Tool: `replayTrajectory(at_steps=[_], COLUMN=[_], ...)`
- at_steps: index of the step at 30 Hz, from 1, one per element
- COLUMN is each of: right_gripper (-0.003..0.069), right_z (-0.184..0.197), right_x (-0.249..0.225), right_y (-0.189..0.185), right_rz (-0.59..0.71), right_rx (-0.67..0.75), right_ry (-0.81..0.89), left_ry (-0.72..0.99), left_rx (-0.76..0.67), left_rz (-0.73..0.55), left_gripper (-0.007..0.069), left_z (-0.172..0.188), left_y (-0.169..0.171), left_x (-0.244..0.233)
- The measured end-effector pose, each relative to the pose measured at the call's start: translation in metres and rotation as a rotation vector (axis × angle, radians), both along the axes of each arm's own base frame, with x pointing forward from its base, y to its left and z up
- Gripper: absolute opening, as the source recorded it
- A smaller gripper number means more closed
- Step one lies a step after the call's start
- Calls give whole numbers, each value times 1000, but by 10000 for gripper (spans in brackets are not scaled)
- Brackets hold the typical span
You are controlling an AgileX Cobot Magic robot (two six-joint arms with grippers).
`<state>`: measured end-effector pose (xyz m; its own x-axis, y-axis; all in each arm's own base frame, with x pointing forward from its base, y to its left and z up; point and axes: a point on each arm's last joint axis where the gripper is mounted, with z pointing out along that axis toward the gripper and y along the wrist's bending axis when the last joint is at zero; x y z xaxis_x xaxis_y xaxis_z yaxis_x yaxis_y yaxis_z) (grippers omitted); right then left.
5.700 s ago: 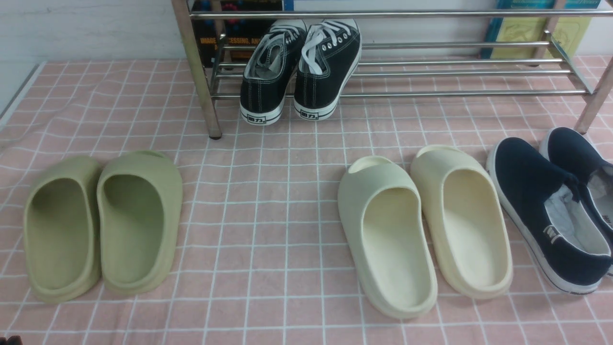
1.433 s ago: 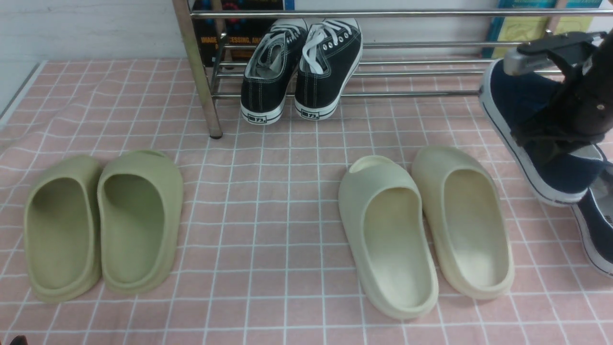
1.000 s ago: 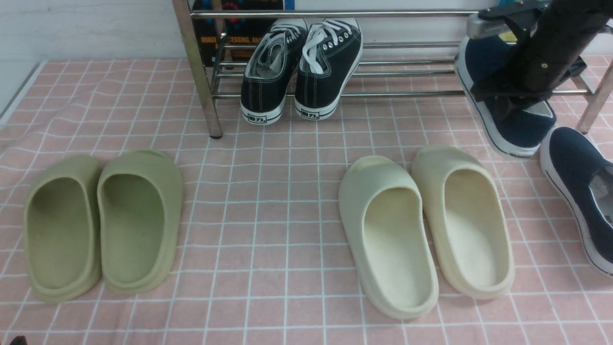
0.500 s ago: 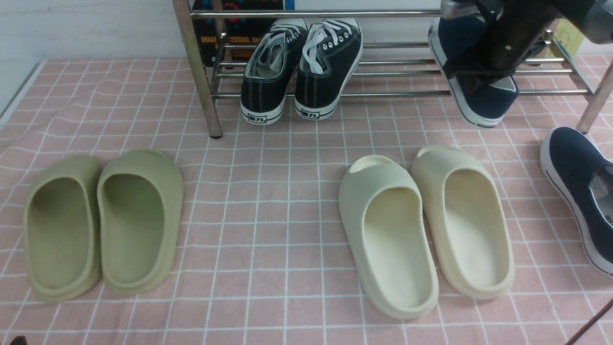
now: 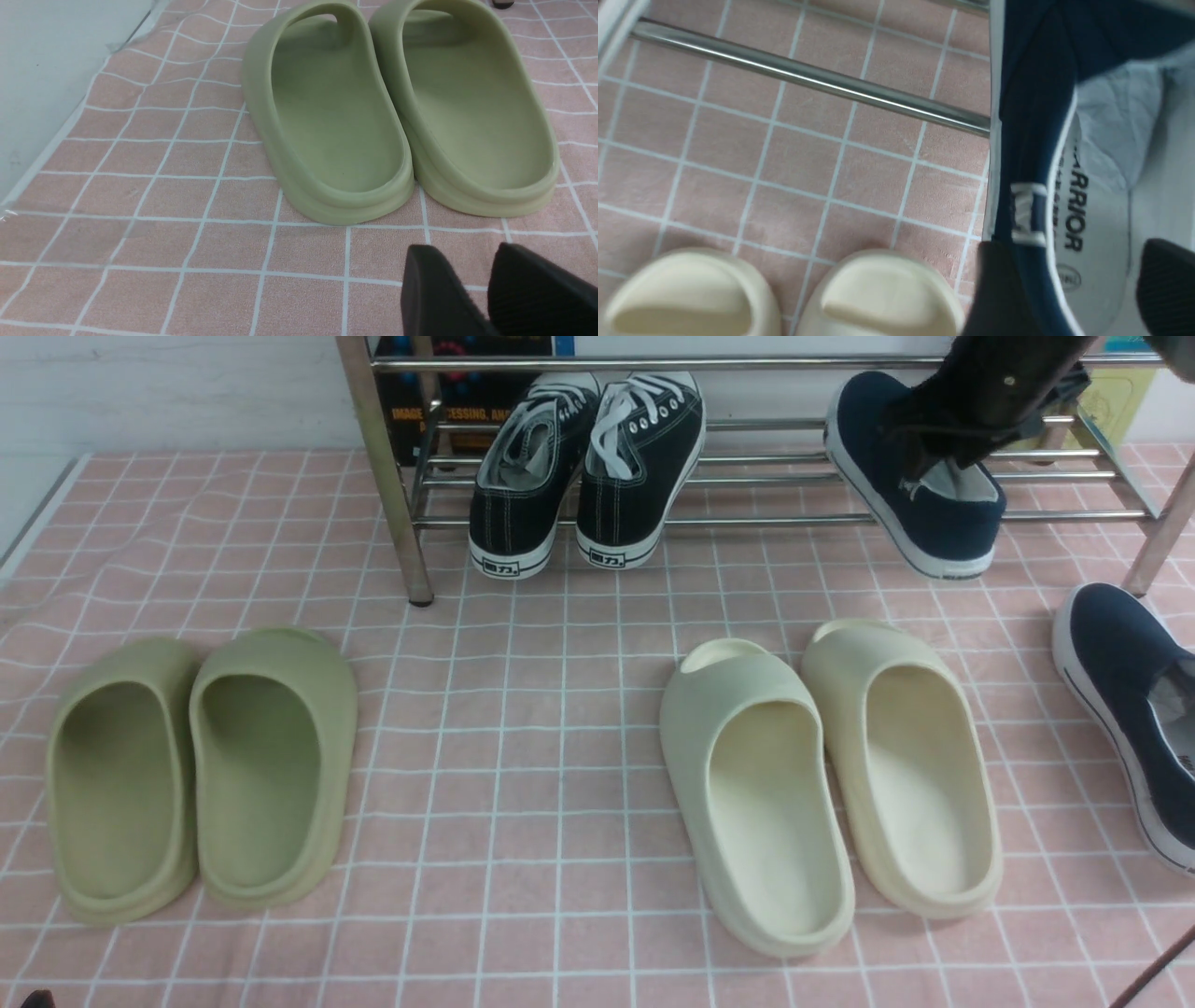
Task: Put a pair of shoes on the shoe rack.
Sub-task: Use the right arm to put a shoe into the shoe rack, then use the right arm to grab the shoe closest to it
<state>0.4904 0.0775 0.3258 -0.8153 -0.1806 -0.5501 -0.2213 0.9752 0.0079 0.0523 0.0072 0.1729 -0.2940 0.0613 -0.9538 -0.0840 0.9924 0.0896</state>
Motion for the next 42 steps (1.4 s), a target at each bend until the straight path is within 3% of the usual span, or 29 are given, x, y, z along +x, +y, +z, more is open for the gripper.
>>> replayTrajectory(at_steps=[4,7,11,16,21,27,34,38,41,42], right_gripper=[495,500,492,458,419,411,395,320,206,106], right_z=[33,51,49,14,-32,-80,-120,-141,-146,-143], right_x=[-24,-52,-85,-144,-184,-191,-167,-156,-152,-151], right_y=[-3,-7,-14,-29,-63,-97,-105,-106,-106,-105], right_rz=[11,14,9,-39,-192,-308,-317,-312,-312,-314], right_rx=[8,4,-26,-72,-96,-90,-85,-83,-85,-80], right_ry=[-41,-28,42,229,299,325,310,315,330,335], left_ry=[0,0,0,0,0,0,0,0,0,0], left_rx=[0,0,0,1,2,2,2,2,2,2], left_rz=[0,0,0,0,0,0,0,0,0,0], left_gripper=[222,222,222,224,231,235,238,239,239,239], left_z=[0,0,0,0,0,0,0,0,0,0], left_y=[0,0,0,0,0,0,0,0,0,0], left_x=[0,0,0,0,0,0,0,0,0,0])
